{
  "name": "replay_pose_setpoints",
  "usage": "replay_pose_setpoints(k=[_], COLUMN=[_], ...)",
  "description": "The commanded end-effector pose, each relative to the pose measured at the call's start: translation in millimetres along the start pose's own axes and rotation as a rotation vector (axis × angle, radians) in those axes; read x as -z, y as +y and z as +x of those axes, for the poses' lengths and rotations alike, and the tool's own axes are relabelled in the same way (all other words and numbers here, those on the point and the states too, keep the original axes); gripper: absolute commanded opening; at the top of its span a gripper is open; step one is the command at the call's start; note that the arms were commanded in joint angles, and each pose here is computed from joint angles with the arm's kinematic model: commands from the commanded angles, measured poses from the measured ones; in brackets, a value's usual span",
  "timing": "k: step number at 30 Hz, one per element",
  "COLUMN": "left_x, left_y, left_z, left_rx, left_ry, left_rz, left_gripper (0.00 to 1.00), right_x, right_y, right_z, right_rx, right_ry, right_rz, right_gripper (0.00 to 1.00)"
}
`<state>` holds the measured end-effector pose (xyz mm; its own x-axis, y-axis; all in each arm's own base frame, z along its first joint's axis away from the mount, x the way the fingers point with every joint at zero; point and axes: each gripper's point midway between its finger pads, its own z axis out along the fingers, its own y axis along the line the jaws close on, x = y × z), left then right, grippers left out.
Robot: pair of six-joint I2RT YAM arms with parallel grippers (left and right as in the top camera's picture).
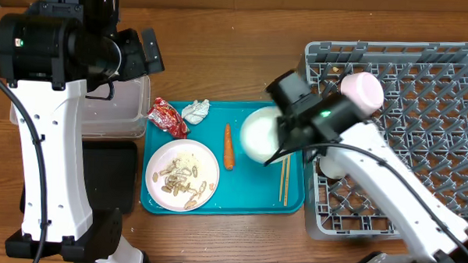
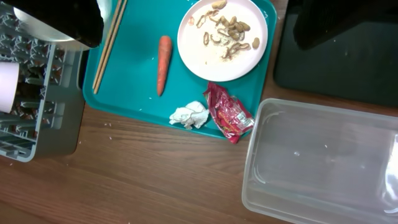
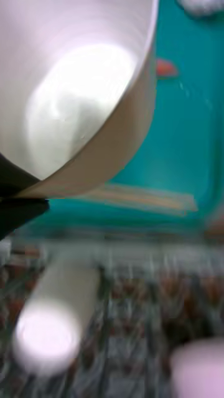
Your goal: Sort waste into correct bins and load items into the dishwasher
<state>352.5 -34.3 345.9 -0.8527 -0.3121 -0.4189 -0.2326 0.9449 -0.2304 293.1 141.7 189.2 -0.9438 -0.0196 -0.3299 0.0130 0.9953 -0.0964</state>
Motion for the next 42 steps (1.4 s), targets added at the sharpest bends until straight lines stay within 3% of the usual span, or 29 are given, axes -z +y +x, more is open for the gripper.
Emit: replay_pose_setpoints(k=[1, 6, 16, 25, 27, 42], left_x=[4, 4, 4, 4, 4, 4], left_y=[0, 0, 0, 0, 0, 0], left_z=[-1, -1, -1, -1, -1, -1], left_rx=[0.009, 0.009, 0.009, 0.009, 0.009, 0.009], left_ry=[-0.011, -0.011, -0.011, -0.011, -0.011, -0.011], left_rz=[0.009, 0.009, 0.009, 0.009, 0.009, 0.009], left_gripper=[1.00, 1.00, 1.00, 1.00, 1.00, 1.00], right_x=[58, 94, 48, -10, -24, -82], right_y=[-105, -196, -288, -297, -296, -276], right_z=[-49, -54, -50, -81, -84, -79], right_rx=[-0.356, -0.521, -0.697, -0.493, -0.468, -0.341], right_ry=[-0.357, -0.519, -0.424, -0.303, -0.282, -0.152], right_rz=[0.397, 0.762, 1.035, 1.132, 1.136, 1.111], right_gripper=[0.04, 0.04, 0.04, 0.04, 0.08, 0.06])
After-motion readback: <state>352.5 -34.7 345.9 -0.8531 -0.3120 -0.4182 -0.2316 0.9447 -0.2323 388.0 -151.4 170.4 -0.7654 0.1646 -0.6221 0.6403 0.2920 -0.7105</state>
